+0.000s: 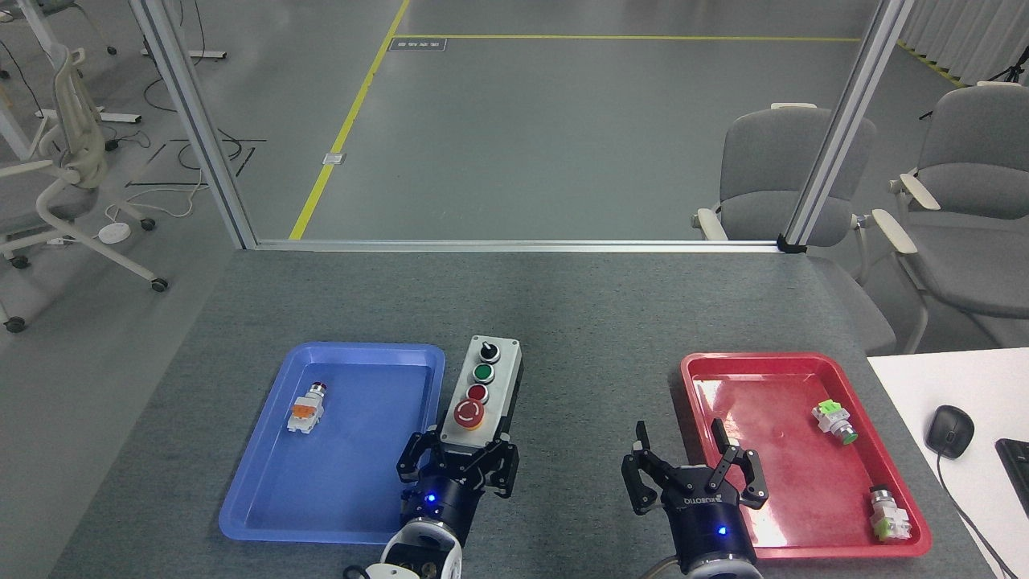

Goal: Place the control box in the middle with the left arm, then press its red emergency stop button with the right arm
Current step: 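Drag the control box with the left gripper off the blue tray toward the middle, then settle the control box between the trays and open the left gripper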

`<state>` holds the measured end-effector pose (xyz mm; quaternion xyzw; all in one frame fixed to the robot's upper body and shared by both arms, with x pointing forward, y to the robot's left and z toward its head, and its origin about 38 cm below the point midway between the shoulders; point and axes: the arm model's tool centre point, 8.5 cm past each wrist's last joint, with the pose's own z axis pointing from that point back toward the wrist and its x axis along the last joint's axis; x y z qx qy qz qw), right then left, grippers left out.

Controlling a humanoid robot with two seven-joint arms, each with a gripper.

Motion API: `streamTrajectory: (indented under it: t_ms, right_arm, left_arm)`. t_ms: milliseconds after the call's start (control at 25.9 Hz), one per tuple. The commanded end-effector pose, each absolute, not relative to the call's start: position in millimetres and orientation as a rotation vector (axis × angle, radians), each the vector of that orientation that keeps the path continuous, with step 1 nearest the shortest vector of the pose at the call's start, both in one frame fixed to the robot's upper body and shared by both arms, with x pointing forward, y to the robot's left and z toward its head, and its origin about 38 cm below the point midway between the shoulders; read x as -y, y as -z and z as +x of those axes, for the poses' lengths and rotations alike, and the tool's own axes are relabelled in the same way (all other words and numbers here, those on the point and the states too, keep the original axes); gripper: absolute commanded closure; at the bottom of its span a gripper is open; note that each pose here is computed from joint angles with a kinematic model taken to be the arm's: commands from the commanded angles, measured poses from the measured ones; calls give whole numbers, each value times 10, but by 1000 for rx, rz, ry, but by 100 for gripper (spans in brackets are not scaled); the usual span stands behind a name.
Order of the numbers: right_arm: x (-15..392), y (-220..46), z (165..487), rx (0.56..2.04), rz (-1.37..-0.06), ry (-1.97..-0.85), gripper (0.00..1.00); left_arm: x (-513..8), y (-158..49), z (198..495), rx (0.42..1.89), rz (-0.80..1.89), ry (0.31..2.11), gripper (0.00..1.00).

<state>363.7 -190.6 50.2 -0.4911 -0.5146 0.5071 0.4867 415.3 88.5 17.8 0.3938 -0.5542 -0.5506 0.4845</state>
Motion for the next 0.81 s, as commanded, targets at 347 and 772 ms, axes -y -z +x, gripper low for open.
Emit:
streamTrajectory:
  t_ms: [347,772]
  right_arm:
    - [1955,-499,3637,1239,-1199,-1223,2]
    - [1962,-494,3638,1232,-1199,-1214,2]
  left_arm:
    - [-225,-120,4051,1396,925,1566,100]
    - [-91,62,3912,1379,855,1632,97]
